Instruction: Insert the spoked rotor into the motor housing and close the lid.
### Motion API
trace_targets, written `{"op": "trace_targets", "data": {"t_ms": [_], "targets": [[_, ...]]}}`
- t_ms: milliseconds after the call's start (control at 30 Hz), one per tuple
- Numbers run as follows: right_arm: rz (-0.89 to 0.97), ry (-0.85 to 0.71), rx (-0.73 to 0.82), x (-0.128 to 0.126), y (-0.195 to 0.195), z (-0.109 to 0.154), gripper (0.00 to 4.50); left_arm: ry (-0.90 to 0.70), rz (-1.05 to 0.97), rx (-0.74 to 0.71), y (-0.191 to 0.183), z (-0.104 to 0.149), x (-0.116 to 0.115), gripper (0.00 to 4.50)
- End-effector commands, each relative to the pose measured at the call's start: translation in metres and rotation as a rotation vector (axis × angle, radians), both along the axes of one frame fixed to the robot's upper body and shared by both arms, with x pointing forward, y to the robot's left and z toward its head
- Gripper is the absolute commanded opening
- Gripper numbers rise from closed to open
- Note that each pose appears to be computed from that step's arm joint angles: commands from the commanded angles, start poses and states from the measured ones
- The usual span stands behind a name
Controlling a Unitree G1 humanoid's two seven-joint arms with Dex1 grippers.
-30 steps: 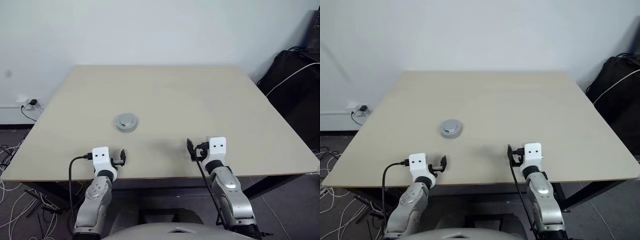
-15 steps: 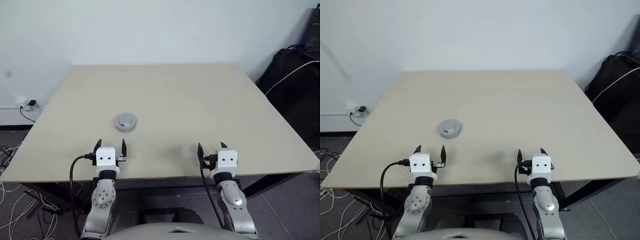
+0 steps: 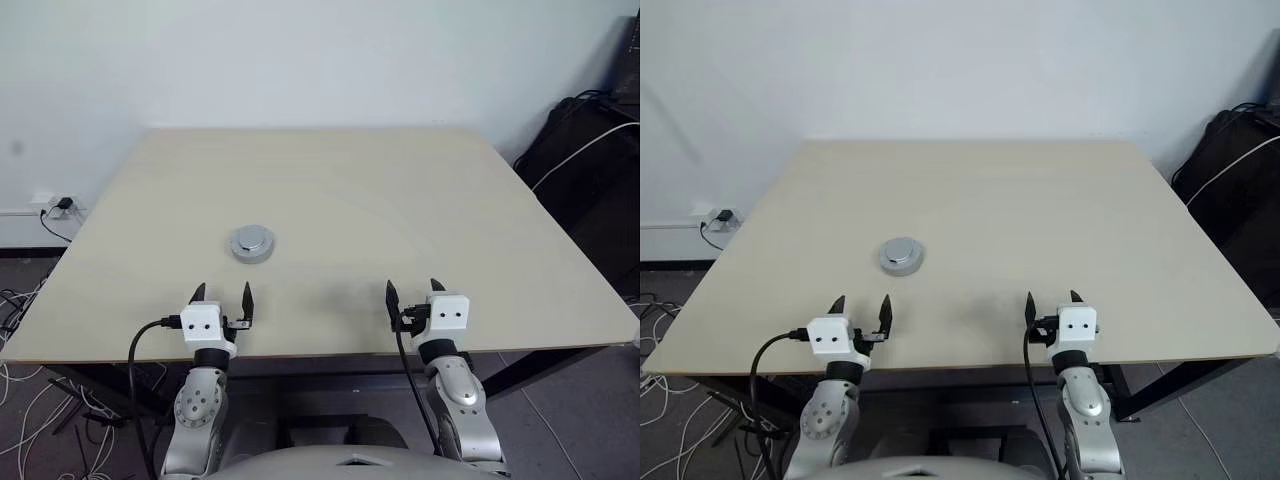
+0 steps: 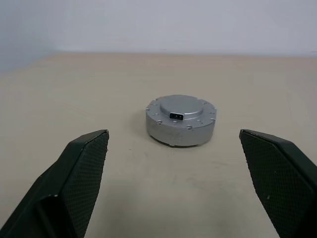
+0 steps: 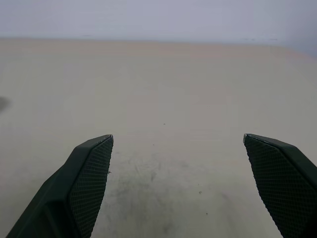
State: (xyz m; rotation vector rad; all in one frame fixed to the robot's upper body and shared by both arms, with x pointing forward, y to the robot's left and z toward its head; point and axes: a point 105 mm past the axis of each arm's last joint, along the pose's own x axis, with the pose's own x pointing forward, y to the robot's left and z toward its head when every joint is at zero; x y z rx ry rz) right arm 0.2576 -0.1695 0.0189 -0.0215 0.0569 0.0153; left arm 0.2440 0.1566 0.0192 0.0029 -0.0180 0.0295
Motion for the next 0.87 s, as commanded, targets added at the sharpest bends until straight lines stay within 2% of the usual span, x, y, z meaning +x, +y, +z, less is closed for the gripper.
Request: {"op": "trace_targets", "data": {"t_ms": [33, 867], "targets": [[0.001, -0.038, 0.004, 0.004, 0.0014, 0.0102, 4.5, -0.039, 0.011, 0.014, 0.0008, 0.01, 0.0044, 4.48], [0.002, -0.024, -0.001, 0.0042, 0.0003, 0.0088, 4.5, -0.02, -0.006, 0.013, -0.0061, 0.0049, 0.0064, 4.48]]}}
